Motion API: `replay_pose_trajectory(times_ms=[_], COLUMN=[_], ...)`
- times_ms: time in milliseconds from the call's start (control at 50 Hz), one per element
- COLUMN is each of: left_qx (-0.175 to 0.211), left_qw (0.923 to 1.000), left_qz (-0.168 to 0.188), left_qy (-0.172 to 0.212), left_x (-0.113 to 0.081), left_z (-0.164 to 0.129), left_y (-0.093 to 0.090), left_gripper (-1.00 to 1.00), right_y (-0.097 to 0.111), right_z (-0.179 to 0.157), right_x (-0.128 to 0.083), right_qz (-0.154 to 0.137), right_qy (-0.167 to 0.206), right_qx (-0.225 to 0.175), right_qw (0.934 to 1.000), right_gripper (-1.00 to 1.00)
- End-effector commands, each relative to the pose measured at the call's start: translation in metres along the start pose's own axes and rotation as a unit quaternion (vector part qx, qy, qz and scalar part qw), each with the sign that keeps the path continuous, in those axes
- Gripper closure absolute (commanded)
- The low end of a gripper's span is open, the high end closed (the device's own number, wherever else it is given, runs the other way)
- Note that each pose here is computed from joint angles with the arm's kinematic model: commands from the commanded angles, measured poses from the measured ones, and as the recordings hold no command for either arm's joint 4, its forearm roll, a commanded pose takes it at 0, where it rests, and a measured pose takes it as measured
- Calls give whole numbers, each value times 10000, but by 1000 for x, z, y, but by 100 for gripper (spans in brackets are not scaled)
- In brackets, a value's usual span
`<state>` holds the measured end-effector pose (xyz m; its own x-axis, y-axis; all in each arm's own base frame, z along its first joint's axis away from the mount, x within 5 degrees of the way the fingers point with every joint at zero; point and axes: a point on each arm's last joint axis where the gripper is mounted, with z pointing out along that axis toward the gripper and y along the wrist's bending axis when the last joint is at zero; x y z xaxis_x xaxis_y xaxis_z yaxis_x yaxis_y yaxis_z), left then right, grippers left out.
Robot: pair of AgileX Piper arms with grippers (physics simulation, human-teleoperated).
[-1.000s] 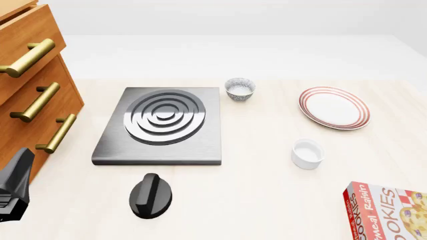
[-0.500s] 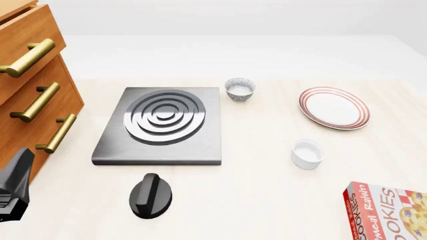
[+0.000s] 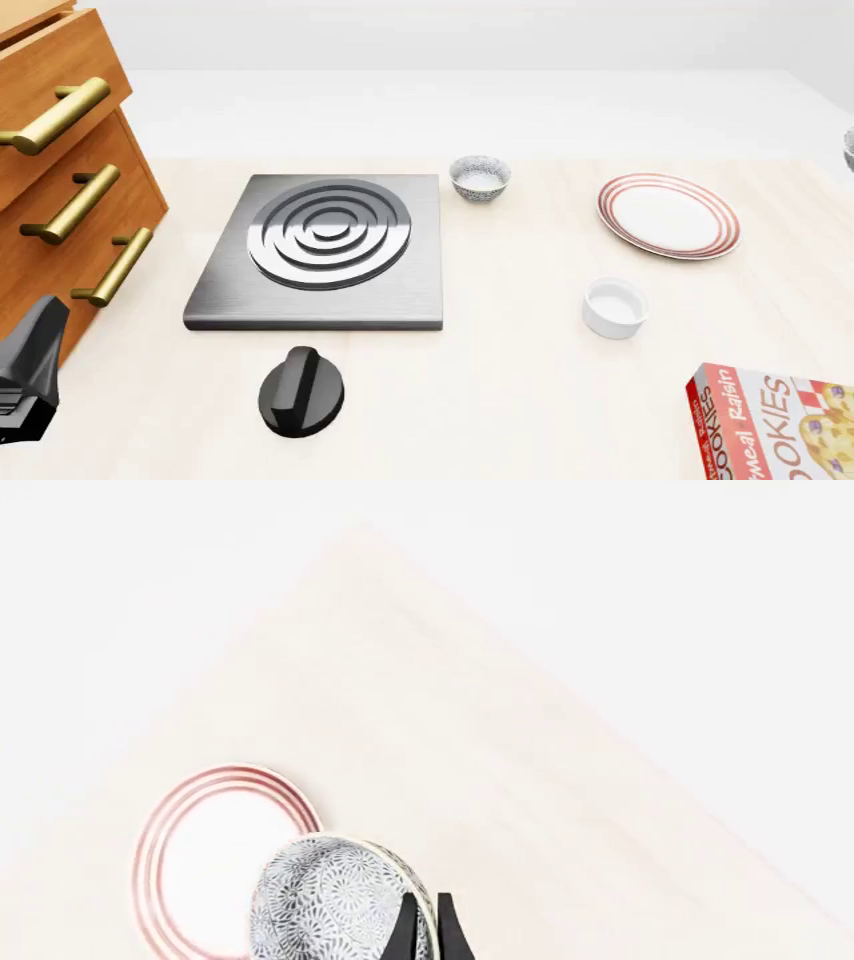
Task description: Pick the akita bowl next to the cookies box and place it on the plate.
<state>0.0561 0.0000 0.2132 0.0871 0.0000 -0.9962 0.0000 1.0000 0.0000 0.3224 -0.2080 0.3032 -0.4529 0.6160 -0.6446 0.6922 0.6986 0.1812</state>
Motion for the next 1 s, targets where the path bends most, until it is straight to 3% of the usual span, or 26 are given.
replay_pose_trajectory(times_ms=[20,640,1000], left_qx=[0,0,0], left_qw=[10000,10000,10000], left_qz=[0,0,0], left_qy=[0,0,0], left_x=[0,0,0], left_z=[0,0,0], left_y=[0,0,0], left_gripper=[-100,-100,-100], right_y=[18,89,108], right_z=[4,35,59], right_x=[2,25,40], right_qz=[-10,-201,-228], right_qy=[23,259,375], right_qx=[-164,-709,-822], right_qw=[9999,9969,9957], right_gripper=[100,100,100])
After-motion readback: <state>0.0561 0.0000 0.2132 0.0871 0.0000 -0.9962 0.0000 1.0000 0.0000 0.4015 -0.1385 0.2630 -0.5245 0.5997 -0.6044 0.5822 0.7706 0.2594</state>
